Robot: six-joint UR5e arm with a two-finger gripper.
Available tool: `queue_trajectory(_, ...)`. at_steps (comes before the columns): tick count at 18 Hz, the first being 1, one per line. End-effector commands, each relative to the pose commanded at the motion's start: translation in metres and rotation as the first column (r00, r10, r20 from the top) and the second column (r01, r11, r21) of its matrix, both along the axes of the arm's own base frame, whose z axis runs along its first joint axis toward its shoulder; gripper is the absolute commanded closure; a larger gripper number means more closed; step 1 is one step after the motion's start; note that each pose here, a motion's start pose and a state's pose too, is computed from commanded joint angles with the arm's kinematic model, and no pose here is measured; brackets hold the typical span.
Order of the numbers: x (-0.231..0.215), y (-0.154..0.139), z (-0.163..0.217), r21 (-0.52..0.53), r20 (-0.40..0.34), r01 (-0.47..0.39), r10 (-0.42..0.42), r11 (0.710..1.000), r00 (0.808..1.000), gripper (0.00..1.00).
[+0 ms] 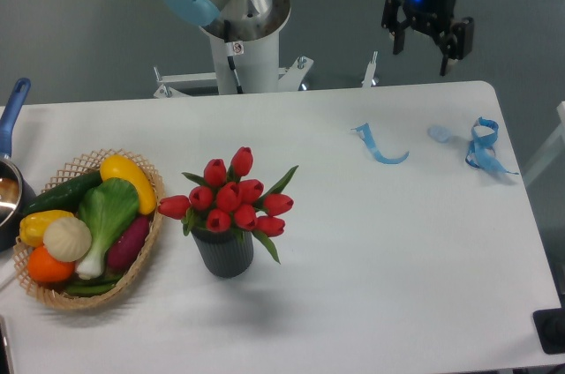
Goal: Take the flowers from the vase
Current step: 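Lower the open gripper from its raised start pose, then move the open gripper toward the red tulips in the grey vase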
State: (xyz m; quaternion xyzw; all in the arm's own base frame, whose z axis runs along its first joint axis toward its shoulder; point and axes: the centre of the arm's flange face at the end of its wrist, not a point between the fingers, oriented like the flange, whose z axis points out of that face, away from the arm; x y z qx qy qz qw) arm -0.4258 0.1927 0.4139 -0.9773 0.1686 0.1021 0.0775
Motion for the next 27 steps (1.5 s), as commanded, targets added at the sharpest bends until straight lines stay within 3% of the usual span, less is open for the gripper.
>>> queue_trajectory(10, 0.001, 0.000, -0.012, 0.012, 0.027, -0.005, 0.005, 1.000, 1.000, 0.00)
queue_trajectory(15, 0.006, 0.004, -0.025, 0.063, 0.081, -0.089, 0.084, 0.994, 0.993, 0.00)
queue_trajectory(19, 0.005, 0.019, -0.022, 0.205, 0.178, -0.249, 0.214, 0.947, 0.960, 0.00)
queue_trajectory(22, 0.007, 0.030, -0.029, 0.317, 0.250, -0.260, 0.185, 0.912, 0.951, 0.00)
queue_trajectory(27, 0.006, 0.043, -0.046, 0.391, 0.322, -0.265, 0.139, 0.881, 0.937, 0.00)
